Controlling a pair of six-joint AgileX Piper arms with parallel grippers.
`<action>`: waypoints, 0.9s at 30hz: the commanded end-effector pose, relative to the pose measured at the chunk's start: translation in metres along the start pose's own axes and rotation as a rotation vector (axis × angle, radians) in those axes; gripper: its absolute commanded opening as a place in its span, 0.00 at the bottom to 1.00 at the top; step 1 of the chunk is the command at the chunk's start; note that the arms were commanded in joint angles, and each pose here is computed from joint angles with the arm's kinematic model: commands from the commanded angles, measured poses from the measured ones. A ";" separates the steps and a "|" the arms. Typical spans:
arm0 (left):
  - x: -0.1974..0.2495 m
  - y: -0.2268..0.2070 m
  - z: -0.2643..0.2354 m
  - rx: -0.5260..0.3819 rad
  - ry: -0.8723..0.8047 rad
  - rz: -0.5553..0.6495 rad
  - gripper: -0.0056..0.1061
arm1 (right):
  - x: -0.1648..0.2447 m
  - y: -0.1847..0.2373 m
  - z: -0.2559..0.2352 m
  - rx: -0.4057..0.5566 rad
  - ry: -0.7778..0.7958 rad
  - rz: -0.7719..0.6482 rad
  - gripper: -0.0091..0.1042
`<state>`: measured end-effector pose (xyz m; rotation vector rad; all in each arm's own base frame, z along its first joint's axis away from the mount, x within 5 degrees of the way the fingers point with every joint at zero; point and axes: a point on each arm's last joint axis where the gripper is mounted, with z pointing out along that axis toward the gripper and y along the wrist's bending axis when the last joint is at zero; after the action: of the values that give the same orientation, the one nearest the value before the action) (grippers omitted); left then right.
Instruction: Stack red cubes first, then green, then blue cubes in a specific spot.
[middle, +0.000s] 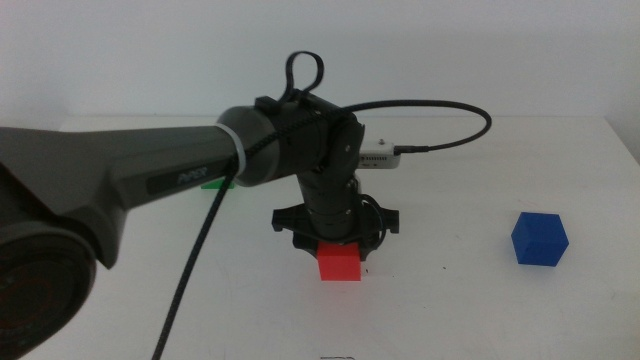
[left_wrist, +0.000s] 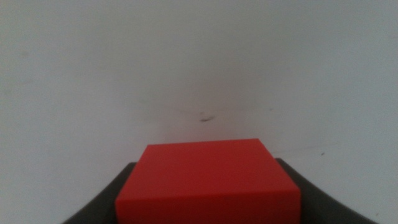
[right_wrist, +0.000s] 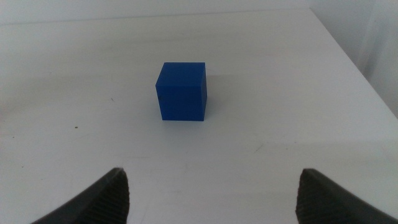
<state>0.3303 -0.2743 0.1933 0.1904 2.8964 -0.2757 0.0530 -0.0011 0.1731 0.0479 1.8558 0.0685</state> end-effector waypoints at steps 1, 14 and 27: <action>-0.008 -0.012 -0.030 0.076 -0.098 -0.010 0.04 | -0.007 0.000 -0.002 0.001 -0.069 -0.032 0.91; -0.009 -0.012 -0.011 0.067 -0.082 -0.045 0.04 | -0.007 0.000 -0.002 0.001 -0.069 -0.032 0.91; -0.008 -0.015 -0.003 0.096 -0.063 -0.081 0.04 | -0.007 0.000 -0.002 0.001 -0.069 -0.032 0.91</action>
<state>0.3355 -0.2834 0.1708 0.1221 2.9071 -0.3118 0.0530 -0.0011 0.1731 0.0479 1.8558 0.0685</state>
